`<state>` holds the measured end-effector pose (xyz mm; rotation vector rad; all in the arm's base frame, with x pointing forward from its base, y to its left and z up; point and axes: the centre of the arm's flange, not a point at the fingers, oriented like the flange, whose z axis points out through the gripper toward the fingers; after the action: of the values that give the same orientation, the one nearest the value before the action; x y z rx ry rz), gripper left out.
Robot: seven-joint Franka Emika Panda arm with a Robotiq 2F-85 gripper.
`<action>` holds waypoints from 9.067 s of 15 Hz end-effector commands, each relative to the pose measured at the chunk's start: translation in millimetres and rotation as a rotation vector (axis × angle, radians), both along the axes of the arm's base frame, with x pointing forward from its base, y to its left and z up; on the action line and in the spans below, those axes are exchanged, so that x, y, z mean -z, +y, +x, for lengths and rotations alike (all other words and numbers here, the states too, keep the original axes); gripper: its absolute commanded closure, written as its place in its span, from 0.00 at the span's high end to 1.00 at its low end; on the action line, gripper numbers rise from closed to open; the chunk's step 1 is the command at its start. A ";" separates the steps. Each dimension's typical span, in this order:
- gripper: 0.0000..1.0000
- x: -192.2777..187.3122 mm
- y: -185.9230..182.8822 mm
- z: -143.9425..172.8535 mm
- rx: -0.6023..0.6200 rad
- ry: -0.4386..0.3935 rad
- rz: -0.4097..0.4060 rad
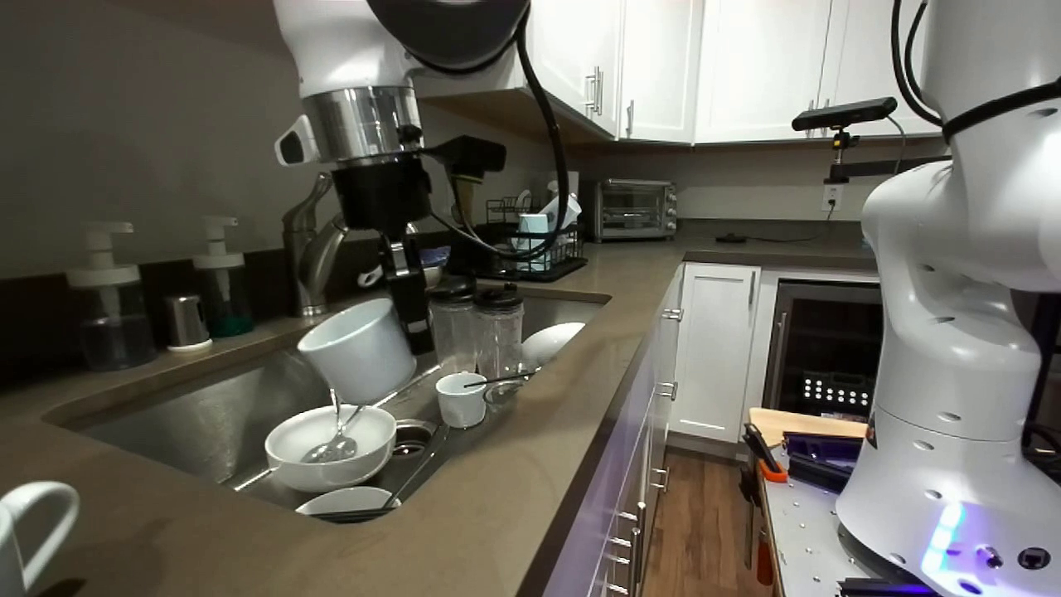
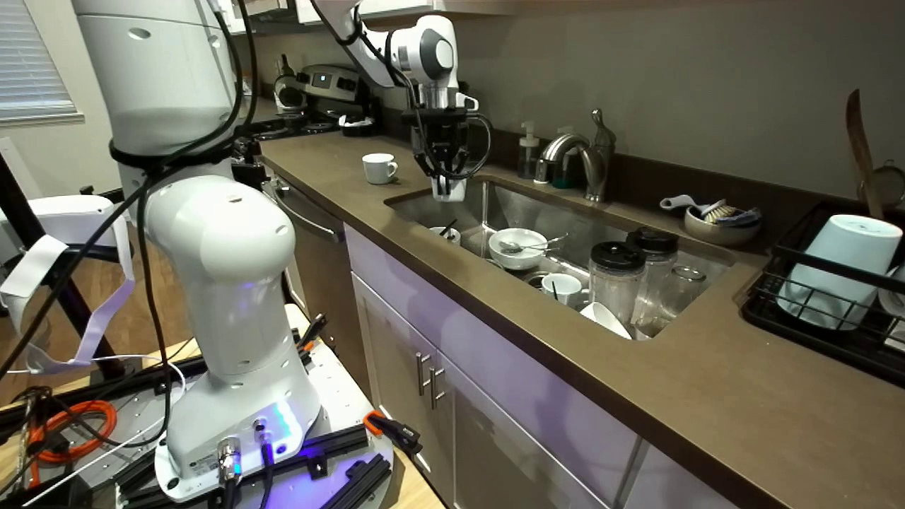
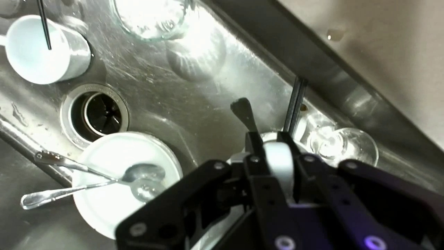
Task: Pour the water from the cup beside the sink into the sink
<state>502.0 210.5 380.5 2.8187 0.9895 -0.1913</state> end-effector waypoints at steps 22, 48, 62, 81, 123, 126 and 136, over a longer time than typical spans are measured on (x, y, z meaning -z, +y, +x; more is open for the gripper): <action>0.06 -4.3 -19.1 58.8 -0.141 0.131 -0.673; 0.06 7.0 -7.9 69.5 -0.062 0.310 -1.214; 0.16 18.5 -11.8 65.2 -0.071 0.287 -1.198; 0.05 7.1 22.0 76.5 -0.175 -0.032 -0.668; 0.05 -9.9 115.7 62.3 -0.425 -0.451 0.233; 0.05 -8.1 119.6 62.7 -0.430 -0.414 0.291; 0.06 -11.5 122.2 73.4 -0.449 -0.333 0.414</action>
<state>562.5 335.3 385.1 2.6992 1.6253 0.5766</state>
